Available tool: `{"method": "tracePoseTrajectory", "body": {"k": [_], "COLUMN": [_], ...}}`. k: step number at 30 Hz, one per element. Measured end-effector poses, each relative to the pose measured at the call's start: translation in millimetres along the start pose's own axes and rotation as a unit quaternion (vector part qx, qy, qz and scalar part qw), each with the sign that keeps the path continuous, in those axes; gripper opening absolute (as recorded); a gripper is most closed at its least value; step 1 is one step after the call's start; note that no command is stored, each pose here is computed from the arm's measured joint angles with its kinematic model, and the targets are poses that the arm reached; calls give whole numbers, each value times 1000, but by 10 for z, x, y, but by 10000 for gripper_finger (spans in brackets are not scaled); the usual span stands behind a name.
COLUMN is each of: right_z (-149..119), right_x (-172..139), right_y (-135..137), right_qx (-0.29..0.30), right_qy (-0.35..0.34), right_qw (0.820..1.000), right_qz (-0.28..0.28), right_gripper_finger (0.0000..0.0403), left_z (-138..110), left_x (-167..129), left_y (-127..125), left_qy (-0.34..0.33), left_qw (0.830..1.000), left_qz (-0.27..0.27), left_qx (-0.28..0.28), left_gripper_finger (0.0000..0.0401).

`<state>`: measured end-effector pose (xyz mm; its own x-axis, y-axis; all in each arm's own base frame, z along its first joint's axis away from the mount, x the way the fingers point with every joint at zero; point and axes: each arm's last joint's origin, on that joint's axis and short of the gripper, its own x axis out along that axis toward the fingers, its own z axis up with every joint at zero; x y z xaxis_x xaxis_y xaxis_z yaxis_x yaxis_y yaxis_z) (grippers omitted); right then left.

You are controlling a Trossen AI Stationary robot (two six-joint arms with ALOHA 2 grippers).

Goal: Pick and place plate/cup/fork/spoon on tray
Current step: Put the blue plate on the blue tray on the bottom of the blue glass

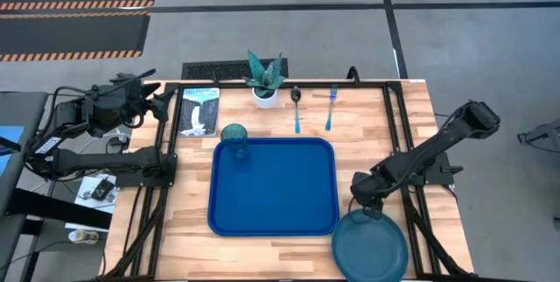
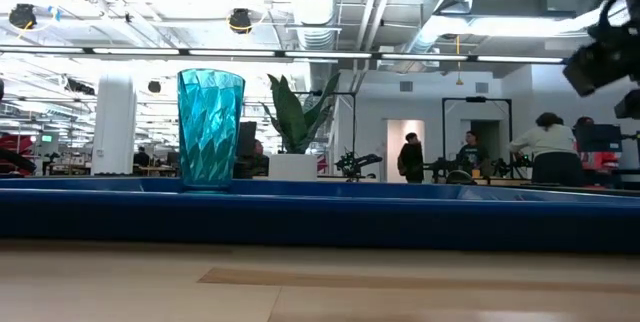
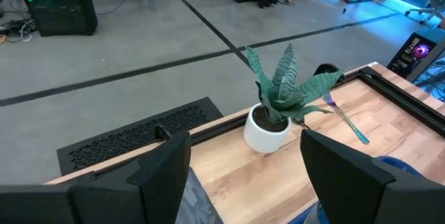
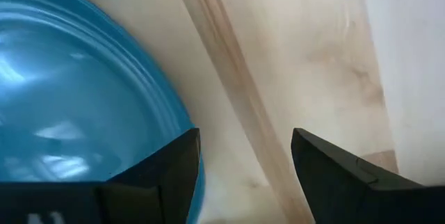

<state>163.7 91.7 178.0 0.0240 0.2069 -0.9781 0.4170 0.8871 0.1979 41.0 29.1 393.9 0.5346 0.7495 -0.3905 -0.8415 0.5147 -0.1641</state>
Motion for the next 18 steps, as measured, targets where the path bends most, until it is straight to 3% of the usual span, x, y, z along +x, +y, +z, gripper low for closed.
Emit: {"method": "tracePoseTrajectory", "body": {"k": [6, 18], "right_z": [-56, 69], "right_x": [-42, 309], "right_y": [22, 137], "right_qx": [-13, -75], "right_qy": [-17, 14], "right_qw": [1000, 997], "right_qz": [3, -25], "right_gripper_finger": [249, 249], "left_z": [0, -1], "left_x": [0, 0], "left_y": [0, 1], "left_qy": [0, 0], "left_qw": [1000, 1000], "left_qz": [0, 1], "left_qx": [0, 1], "left_gripper_finger": [261, 261]}}
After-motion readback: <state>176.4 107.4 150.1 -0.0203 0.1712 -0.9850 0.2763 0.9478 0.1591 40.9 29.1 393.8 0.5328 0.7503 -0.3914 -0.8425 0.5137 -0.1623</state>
